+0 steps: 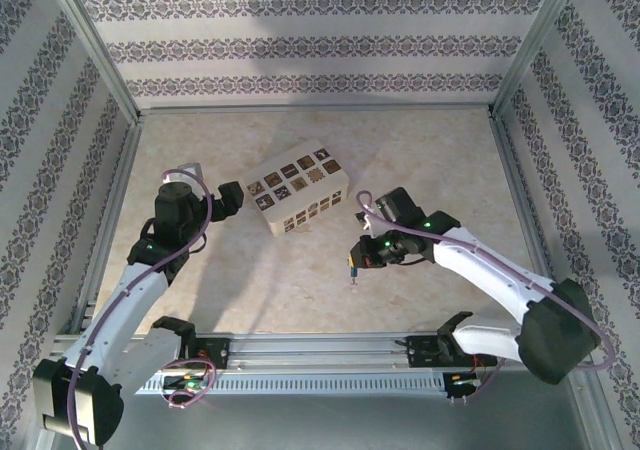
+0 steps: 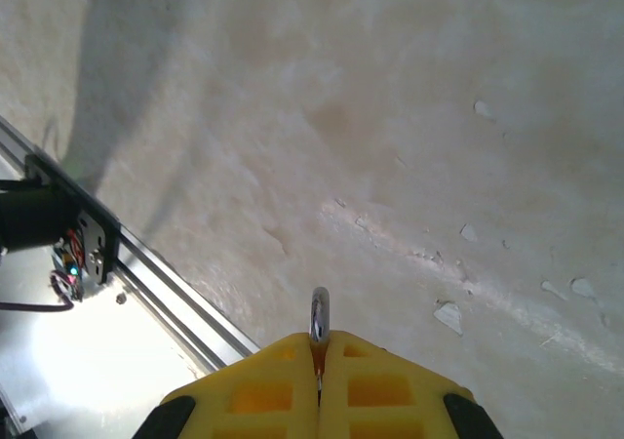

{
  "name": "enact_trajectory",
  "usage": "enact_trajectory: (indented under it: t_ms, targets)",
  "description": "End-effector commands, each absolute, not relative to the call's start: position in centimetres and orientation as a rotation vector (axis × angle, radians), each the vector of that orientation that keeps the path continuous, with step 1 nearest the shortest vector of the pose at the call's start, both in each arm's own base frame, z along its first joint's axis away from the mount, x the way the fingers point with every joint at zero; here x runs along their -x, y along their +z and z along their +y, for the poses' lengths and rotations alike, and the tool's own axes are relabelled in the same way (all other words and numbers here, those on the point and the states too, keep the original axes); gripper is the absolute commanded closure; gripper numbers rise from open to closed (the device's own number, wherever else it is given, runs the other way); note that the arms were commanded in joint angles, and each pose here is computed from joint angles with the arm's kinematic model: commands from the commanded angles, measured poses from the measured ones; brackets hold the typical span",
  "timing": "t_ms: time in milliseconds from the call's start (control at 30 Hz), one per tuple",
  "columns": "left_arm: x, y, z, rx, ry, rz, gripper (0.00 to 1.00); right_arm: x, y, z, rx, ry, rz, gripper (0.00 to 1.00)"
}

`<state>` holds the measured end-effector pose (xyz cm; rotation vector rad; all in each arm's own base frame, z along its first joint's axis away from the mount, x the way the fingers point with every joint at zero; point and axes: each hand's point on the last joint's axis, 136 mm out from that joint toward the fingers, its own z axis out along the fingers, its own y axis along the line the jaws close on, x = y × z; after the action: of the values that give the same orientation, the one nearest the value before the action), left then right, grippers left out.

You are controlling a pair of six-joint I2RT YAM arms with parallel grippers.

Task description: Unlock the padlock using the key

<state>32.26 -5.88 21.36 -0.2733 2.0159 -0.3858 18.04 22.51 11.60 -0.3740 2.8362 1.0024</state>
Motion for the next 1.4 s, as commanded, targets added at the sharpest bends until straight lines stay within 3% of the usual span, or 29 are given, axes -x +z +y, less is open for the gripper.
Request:
enact_trajectory:
  t_ms: [0, 1367]
  targets:
    - [-32.2, 21.7, -5.6, 0.253, -0.364, 1.986, 0.01, -18.4, 11.7, 23.3, 0.388, 0.991, 2.855, 1.0]
    - [-31.6, 20.3, -5.9, 0.256, -0.392, 2.031, 0.01, -19.8, 3.4, 28.9, 0.445, 1.06, 3.017, 0.99]
